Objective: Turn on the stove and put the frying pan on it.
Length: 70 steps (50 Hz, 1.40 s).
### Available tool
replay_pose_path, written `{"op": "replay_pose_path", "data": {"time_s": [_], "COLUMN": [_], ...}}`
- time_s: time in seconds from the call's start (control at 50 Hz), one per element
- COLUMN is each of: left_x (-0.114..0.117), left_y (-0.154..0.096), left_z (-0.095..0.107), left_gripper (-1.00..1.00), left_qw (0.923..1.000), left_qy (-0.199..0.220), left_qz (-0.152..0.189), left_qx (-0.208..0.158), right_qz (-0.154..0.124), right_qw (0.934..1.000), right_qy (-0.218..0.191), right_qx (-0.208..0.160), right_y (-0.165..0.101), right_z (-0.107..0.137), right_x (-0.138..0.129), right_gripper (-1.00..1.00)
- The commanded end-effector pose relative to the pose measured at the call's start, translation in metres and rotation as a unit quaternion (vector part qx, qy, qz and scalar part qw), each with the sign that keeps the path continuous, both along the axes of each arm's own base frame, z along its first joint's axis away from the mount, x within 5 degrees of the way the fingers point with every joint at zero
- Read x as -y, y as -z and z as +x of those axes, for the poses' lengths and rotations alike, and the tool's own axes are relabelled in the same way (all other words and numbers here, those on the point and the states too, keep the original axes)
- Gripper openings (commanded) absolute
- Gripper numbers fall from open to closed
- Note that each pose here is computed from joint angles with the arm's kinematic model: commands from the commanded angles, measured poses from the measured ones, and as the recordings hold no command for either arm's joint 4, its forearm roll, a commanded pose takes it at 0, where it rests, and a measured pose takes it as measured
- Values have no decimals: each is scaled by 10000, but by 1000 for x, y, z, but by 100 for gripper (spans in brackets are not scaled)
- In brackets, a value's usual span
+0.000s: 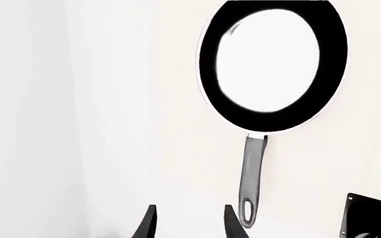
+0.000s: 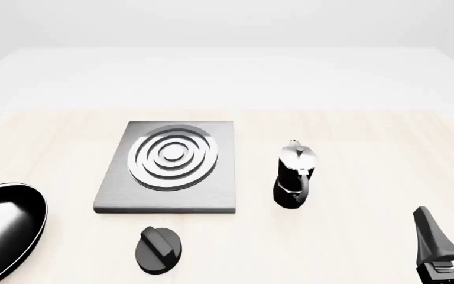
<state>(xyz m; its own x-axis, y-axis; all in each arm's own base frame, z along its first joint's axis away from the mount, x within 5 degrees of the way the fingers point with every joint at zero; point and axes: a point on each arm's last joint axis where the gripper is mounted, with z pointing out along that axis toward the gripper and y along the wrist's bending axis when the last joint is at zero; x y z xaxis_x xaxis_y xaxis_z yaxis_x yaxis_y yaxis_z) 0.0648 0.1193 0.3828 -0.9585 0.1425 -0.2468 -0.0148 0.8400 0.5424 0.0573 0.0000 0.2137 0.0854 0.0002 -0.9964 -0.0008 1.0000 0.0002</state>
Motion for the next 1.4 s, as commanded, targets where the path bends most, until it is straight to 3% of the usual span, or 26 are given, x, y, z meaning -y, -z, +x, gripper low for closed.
{"op": "replay_pose_path", "data": {"time_s": [0.02, 0.18, 0.6, 1.4], "left_x": [-5, -5, 11, 11], "left_y": [7, 21, 59, 121], "left_z": [-16, -27, -23, 0], "left_gripper": [100, 100, 100, 100], "left_qw": [9992, 9976, 9940, 9889], "left_qy": [-99, -107, 453, 875], "left_qz": [65, -32, -366, -790], "left_qx": [-370, -687, -921, -900], "right_qz": [0, 0, 0, 0], "right_qw": [10000, 10000, 10000, 10000], "right_qy": [0, 0, -1, 0], "right_qx": [-1, -1, -2, -1], "right_y": [0, 0, 0, 0], "right_z": [1, 1, 1, 1], "right_x": [0, 0, 0, 0], "right_gripper": [100, 100, 100, 100]}}
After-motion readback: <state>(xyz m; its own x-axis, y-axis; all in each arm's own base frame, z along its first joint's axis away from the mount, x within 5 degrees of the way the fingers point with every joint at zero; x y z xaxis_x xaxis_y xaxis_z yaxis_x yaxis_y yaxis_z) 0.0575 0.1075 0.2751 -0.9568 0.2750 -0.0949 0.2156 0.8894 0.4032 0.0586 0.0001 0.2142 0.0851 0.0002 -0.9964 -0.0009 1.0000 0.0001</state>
